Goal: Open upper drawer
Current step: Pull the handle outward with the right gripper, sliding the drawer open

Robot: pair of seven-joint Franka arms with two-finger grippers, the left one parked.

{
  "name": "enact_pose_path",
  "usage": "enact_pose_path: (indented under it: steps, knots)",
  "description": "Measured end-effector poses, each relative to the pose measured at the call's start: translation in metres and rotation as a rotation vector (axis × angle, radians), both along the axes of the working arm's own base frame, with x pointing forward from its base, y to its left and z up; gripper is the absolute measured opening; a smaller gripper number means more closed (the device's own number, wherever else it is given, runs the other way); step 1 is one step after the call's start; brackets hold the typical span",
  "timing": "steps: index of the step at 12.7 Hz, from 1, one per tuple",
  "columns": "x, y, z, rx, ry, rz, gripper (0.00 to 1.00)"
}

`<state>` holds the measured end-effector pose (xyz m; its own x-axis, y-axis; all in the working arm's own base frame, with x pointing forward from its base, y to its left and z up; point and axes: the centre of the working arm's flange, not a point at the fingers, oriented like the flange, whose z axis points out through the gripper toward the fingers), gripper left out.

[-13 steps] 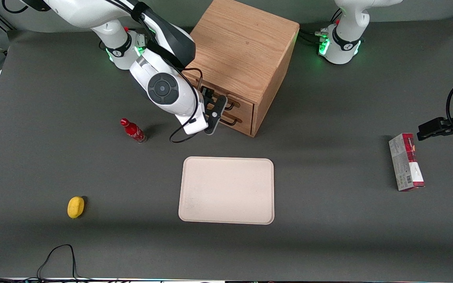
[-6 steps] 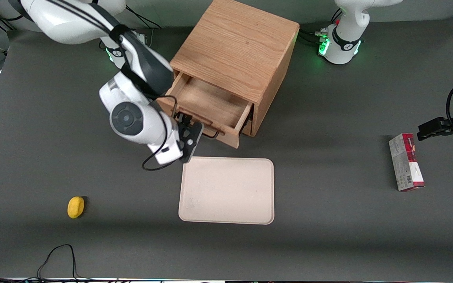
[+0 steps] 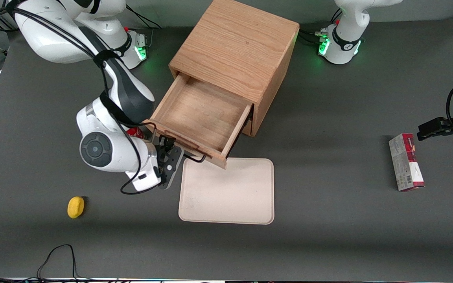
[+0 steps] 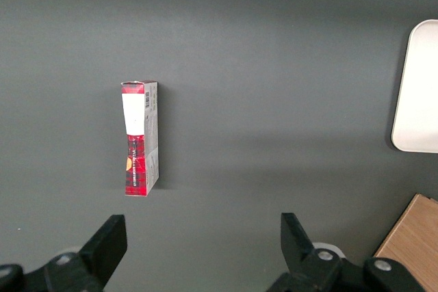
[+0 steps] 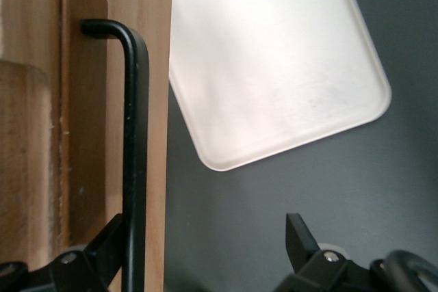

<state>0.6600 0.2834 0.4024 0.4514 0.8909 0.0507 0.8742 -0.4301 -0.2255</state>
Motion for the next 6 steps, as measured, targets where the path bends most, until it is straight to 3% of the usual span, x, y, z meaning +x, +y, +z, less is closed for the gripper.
enact_pose_path:
  steps: [6]
  knots:
    - [0.035,-0.034,0.065,0.037,-0.163,-0.083,1.00]
